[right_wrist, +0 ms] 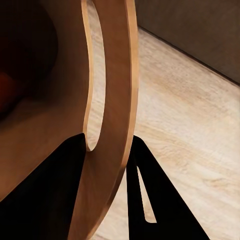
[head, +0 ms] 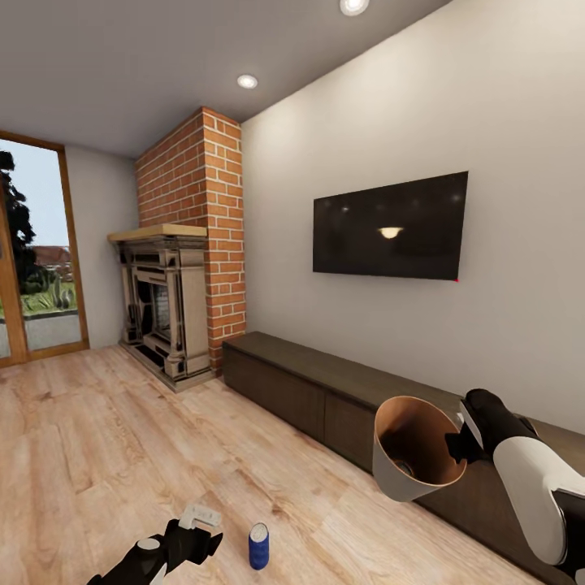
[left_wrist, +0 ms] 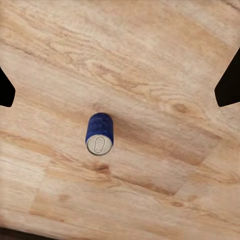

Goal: Put the three can of soda from the living room inside the tash can in the kitchen.

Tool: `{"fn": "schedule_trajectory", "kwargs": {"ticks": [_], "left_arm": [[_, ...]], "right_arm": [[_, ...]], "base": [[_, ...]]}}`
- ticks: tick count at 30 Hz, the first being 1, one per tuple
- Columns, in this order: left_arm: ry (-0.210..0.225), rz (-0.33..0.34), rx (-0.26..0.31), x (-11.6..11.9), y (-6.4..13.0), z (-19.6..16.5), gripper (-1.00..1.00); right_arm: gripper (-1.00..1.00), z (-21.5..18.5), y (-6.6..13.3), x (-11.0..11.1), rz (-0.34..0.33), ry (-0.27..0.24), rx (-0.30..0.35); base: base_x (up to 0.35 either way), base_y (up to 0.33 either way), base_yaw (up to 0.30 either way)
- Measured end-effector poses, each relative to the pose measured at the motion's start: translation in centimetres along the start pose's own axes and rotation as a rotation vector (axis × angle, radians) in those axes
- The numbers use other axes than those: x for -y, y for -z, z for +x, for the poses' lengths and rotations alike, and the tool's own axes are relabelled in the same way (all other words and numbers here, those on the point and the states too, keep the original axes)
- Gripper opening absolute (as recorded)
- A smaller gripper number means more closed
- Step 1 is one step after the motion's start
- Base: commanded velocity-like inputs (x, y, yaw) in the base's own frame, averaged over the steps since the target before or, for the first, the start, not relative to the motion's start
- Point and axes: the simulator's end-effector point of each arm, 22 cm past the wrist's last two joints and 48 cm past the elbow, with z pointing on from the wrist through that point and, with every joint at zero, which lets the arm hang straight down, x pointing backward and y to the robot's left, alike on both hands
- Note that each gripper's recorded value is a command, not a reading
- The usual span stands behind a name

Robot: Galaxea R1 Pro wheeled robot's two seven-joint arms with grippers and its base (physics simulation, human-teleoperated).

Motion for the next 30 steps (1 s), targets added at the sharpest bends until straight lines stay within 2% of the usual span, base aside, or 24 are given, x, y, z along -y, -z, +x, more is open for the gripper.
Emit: {"fn": "schedule_trajectory", "kwargs": {"ticks": [4,9,10,13,15,18,21,22,25,30], "left_arm": [[0.0,0.0,0.001,0.0,0.0,-0.1,1.0],[0.0,0.0,0.0,0.0,0.0,-0.1,1.0],[0.0,-0.001,-0.004,0.0,0.0,0.0,1.0],[0.0,0.0,-0.005,0.1,-0.1,-0.4,1.0],[0.0,0.001,0.0,0.1,-0.2,-1.3,1.0],[-0.003,0.001,0.023,0.1,-0.4,-4.2,1.0],[-0.007,-0.005,0.038,-0.7,-0.4,-8.5,1.0],[-0.003,-0.009,0.022,-1.2,-0.3,-10.5,1.0],[0.012,-0.009,-0.022,-1.7,0.1,-13.4,1.0],[0.024,0.021,-0.053,0.0,0.3,-15.3,1.0]], "right_arm": [[-1.0,0.1,0.0,0.1,0.003,0.0,-0.001],[-1.0,-0.6,-0.1,0.5,0.001,-0.007,0.033],[-1.0,-0.6,-0.2,1.0,-0.006,-0.02,0.036],[-1.0,-0.6,-0.2,2.4,0.035,-0.006,0.039],[-1.0,-0.6,-0.2,2.6,0.037,-0.008,0.039],[-1.0,-0.6,-0.2,2.1,0.007,-0.026,0.041],[-1.0,-0.6,-0.2,2.4,0.022,-0.017,0.041],[-1.0,-0.6,-0.2,2.5,0.028,-0.012,0.04],[-1.0,-0.6,-0.2,2.1,0.02,-0.015,0.041],[-1.0,-0.6,-0.3,1.9,0.017,-0.013,0.041]], "base": [[0.0,0.0,0.0],[0.003,0.0,0.0],[0.045,0.005,0.0],[0.136,0.032,0.0],[0.135,0.035,0.0],[0.105,0.014,0.0],[0.052,0.005,0.0],[0.027,0.003,0.0],[0.014,0.001,0.0],[0.005,0.0,0.0]]}}
